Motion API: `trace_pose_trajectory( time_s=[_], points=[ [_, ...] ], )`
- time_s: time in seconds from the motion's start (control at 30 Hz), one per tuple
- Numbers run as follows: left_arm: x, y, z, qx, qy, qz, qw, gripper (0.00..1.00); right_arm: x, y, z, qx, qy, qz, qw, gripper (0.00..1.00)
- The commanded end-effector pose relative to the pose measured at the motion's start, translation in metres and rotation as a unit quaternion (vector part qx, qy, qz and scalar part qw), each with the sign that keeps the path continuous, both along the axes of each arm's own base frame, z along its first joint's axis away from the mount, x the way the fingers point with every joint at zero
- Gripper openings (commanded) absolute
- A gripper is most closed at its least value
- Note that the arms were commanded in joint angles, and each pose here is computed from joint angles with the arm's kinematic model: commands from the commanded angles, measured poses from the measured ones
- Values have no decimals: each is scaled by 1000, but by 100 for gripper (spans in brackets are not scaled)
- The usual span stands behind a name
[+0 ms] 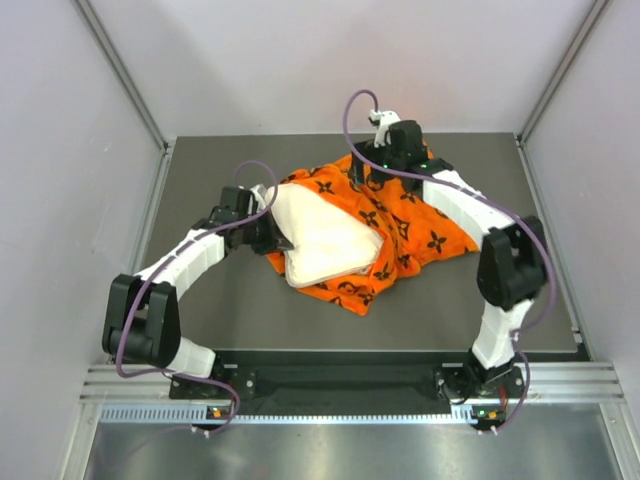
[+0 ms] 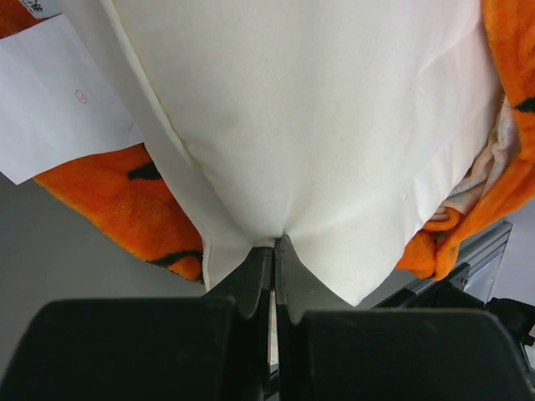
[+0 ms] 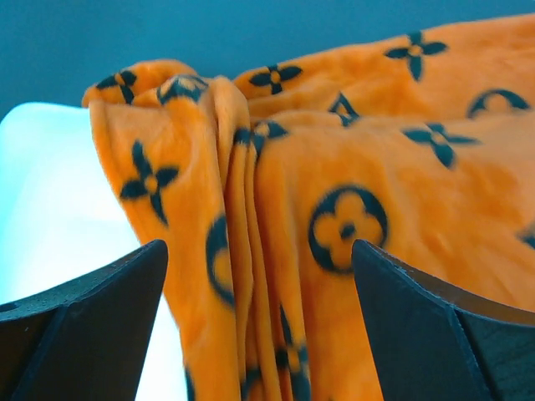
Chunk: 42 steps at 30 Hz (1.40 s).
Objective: Remove the pillowcase from the pillow
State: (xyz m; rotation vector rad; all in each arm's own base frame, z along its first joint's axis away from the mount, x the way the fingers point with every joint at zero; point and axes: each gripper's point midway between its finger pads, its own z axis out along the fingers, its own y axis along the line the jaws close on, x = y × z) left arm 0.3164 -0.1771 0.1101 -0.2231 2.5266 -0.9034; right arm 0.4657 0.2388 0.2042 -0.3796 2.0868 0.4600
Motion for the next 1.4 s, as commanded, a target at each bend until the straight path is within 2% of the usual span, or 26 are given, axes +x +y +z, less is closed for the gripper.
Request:
trace_pose_trajectory(
  time_s=[0.0,0.03,0.17,0.33,0.5,0.57,0.6,0.63,0.67,0.7,0.77,0.83,0.87,1.1,1.37],
  points=[
    [-13,-18,8,-10,-10,-19,1000,0,32,35,8,41,-32,43,998,91],
    [-15,-20,8,-11,-9,-22,1000,0,41,44,-5,42,-29,47,998,91],
    [-26,-27,5,-8,4,-35,999,0,62,75,-6,55,-44,58,996,91],
    [-34,-24,1,6,10,-38,999,0,67,101,-42,20,-30,63,997,92],
    [-37,-21,4,7,3,-26,1000,0,51,89,-80,-23,10,41,999,89],
    [-39,-19,2,10,1,-25,1000,0,41,76,-100,-47,31,30,998,85],
    [-39,-18,2,13,1,-24,1000,0,39,71,-102,-56,34,25,998,80],
    [-40,-18,1,14,3,-25,1000,0,35,65,-109,-67,42,21,997,67],
    [-41,-18,-1,15,7,-24,1000,0,32,59,-113,-80,47,16,996,60],
    [-41,-17,-1,17,8,-23,1000,0,30,54,-113,-84,50,16,995,43],
    [-41,-15,-1,19,7,-19,1000,0,32,44,-113,-93,50,-2,994,21],
    [-41,-13,1,22,3,-12,1000,0,34,36,-109,-96,50,-13,994,3],
    [-41,-13,2,22,3,-9,1000,0,36,31,-108,-97,50,-25,994,0],
    [-39,1,19,45,-18,23,999,0,57,6,-88,-105,36,-70,991,0],
    [-33,18,43,67,-38,53,996,0,78,-55,-80,-115,41,-135,983,0]
  ],
)
